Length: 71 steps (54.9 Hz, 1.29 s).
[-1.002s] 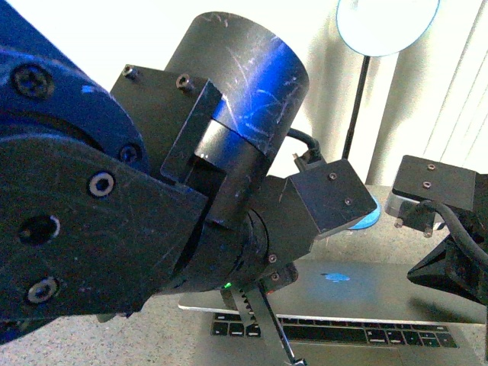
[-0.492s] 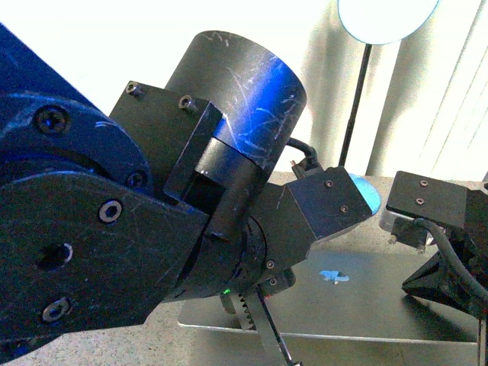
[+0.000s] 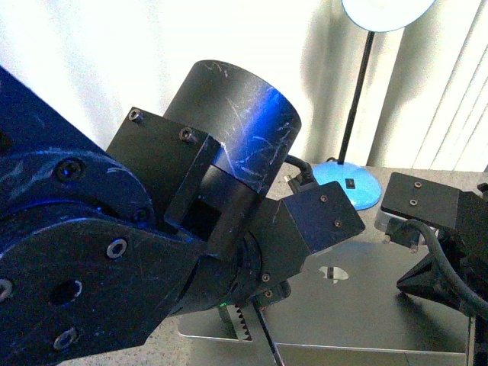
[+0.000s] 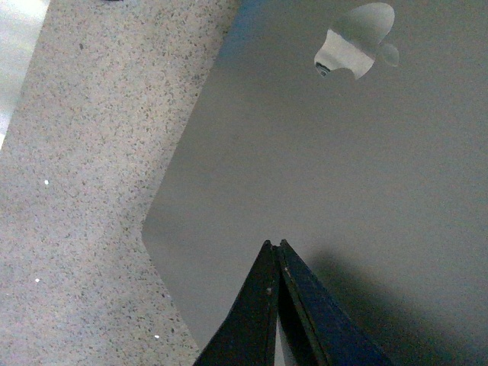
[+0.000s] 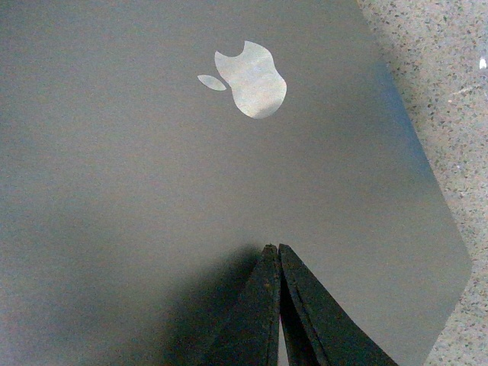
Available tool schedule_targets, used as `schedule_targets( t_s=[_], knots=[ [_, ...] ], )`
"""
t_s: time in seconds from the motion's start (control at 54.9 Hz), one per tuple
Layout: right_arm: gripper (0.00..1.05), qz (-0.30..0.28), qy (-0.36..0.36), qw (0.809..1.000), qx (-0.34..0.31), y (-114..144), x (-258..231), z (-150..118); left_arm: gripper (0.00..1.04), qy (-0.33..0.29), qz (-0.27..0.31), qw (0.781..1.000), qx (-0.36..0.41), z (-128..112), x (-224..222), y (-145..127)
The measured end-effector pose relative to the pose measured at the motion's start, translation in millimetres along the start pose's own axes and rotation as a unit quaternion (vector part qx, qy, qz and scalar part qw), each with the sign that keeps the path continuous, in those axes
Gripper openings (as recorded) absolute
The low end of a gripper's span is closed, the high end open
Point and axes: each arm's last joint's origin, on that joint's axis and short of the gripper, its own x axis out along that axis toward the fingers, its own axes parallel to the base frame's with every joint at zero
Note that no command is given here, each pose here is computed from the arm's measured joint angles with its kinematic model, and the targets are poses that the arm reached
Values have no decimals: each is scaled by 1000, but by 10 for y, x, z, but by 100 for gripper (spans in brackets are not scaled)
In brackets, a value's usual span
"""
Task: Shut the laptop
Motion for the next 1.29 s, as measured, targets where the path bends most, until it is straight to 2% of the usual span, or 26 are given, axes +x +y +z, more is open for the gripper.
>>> schedule_targets(
  t_s=[0.783,1.294],
  knots=[
    [3,20,15,1000,10,95,236,-98,4,5,-22,1000,-14,-173,119,-126],
    [3,32,33,999,14,180,410,-154,4,11,-40,998,-51,-430,288,-257]
  ],
)
